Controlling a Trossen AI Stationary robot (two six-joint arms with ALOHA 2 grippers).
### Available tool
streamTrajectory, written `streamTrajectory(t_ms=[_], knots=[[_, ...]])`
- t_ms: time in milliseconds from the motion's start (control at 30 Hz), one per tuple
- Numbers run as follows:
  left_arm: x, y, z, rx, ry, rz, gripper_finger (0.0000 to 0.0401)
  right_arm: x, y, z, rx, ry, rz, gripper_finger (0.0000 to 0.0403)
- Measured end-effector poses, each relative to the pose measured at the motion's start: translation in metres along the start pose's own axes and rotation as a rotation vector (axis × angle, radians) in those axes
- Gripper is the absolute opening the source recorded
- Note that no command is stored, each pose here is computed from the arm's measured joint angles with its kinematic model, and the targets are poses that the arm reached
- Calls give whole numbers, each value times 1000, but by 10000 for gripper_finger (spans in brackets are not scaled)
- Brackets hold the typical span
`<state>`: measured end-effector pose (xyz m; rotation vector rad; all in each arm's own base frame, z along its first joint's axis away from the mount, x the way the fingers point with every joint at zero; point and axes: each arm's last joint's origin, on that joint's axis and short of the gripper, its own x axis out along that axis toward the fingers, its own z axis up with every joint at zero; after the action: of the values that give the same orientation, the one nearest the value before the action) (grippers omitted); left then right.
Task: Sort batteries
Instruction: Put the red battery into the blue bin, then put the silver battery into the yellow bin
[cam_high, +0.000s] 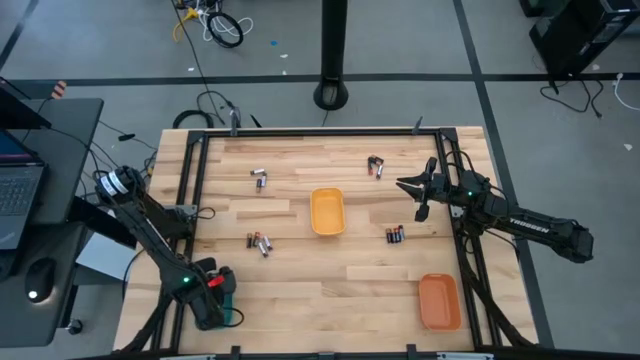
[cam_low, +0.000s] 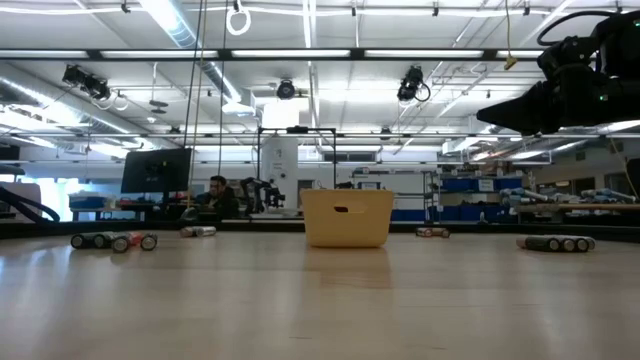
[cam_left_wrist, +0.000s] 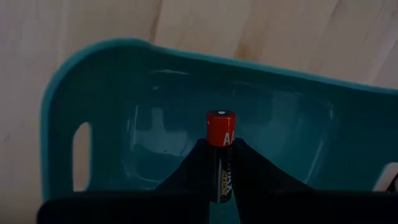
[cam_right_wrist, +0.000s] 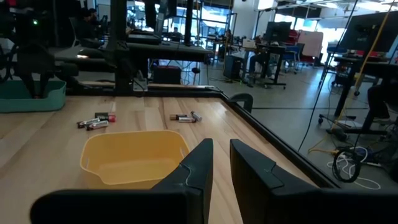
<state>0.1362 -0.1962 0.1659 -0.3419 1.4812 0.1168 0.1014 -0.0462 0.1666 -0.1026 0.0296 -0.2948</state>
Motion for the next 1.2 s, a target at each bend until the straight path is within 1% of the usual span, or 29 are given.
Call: streamTrajectory(t_ms=[233, 367, 467, 600, 667, 767, 900, 1067, 1133, 1200], knots=[[14, 8, -2, -2, -2, -22, 44, 0, 0, 0, 0, 0, 0, 67], [15, 9, -3, -5, 2, -21, 45, 0, 0, 0, 0, 0, 0, 67], [15, 8, -3, -4, 15, -33, 57, 0, 0, 0, 0, 0, 0, 67], [12, 4, -3, -3, 39, -54, 85, 0, 0, 0, 0, 0, 0, 67], [8, 0, -2, -2, 45, -66, 100, 0, 0, 0, 0, 0, 0, 67], [0, -4, 0, -2, 50, -51, 119, 0, 0, 0, 0, -1, 0, 67], [-19, -8, 2, -4, 33, 23, 131, 0, 0, 0, 0, 0, 0, 67], [-45, -18, 9, -20, -45, 60, 129, 0, 0, 0, 0, 0, 0, 67], [-51, -22, 14, -31, -116, 54, 122, 0, 0, 0, 0, -1, 0, 67], [-56, -24, 19, -20, -187, 59, 106, 0, 0, 0, 0, 0, 0, 67]])
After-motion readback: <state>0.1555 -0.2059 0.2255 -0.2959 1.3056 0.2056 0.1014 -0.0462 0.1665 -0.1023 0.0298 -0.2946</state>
